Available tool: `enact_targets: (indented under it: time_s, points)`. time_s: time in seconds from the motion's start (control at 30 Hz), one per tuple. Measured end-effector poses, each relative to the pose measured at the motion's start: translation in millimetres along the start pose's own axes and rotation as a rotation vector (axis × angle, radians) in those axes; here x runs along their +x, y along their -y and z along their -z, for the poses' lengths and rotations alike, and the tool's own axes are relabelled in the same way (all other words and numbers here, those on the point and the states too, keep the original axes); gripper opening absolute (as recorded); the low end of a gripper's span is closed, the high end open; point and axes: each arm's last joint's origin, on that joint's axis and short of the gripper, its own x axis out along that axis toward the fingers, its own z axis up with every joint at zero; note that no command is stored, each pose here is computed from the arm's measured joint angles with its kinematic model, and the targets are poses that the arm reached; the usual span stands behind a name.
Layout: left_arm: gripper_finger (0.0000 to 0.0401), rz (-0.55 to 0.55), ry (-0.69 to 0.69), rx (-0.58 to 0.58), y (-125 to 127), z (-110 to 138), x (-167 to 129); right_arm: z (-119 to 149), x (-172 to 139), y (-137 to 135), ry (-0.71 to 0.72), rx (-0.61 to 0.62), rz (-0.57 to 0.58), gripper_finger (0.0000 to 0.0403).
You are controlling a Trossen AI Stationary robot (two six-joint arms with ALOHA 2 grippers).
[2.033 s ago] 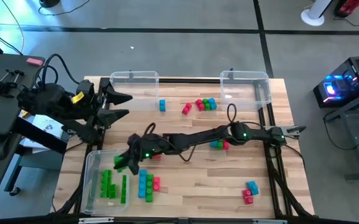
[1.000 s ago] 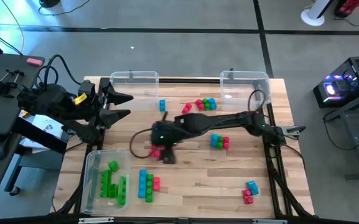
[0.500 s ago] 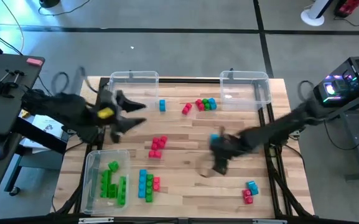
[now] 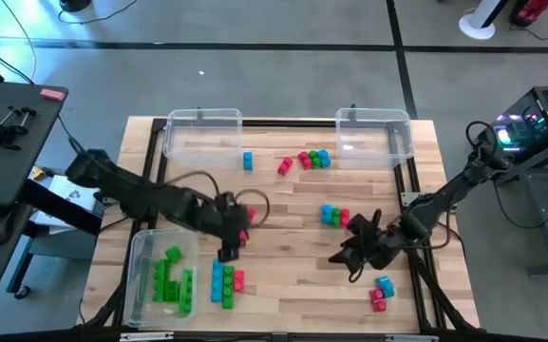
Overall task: Sort blocks
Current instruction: Put the green game piece into the bottom left transparent bin
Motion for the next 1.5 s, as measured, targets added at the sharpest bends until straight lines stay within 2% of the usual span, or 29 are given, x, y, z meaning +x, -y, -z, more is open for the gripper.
enact_targets:
  time_s: [0.1,0.23,0.27,0.5,0.63,0.83,1.0,1.13,1.2,1.27,1.5]
  points:
    - [0.0158,0.032,-0.108,0.057,16.6,12.5,20.7,-4.0,1.5,1.2,0.026,-0.004,0.013,0.0199]
    - [0.0029,0.129,-0.242,0.133,41.8,28.9,38.3,-7.6,2.8,2.2,0.039,0.002,0.022,0.0199]
    - [0.0015,0.154,-0.261,0.144,47.6,32.2,39.3,-8.0,3.0,2.3,0.039,0.003,0.022,0.0199]
    - [0.0002,0.283,-0.343,0.220,77.9,48.6,52.3,-8.1,3.0,2.4,0.041,-0.028,0.024,0.0199]
    - [0.0001,0.310,-0.356,0.326,87.2,53.9,67.5,-8.5,2.9,2.5,0.056,-0.039,0.028,0.0199]
    - [0.0000,0.317,-0.403,0.464,87.7,58.6,93.5,-8.8,3.0,2.7,0.067,-0.040,0.033,0.0199]
    - [0.0000,0.334,-0.393,0.569,87.0,58.3,97.3,-8.8,3.0,2.7,0.067,-0.040,0.033,0.0199]
    - [0.0000,0.335,-0.388,0.596,85.2,57.2,98.0,-8.8,3.0,2.8,0.067,-0.040,0.034,0.0199]
    - [0.0000,0.326,-0.384,0.587,83.9,56.0,98.7,-8.8,3.0,2.8,0.067,-0.040,0.034,0.0199]
    - [0.0000,0.292,-0.374,0.530,81.6,53.3,100.1,-8.8,3.0,2.8,0.068,-0.040,0.034,0.0199]
    - [0.0000,0.209,-0.355,0.130,61.0,34.1,110.5,-9.4,2.9,3.0,0.089,-0.041,0.040,0.0199]
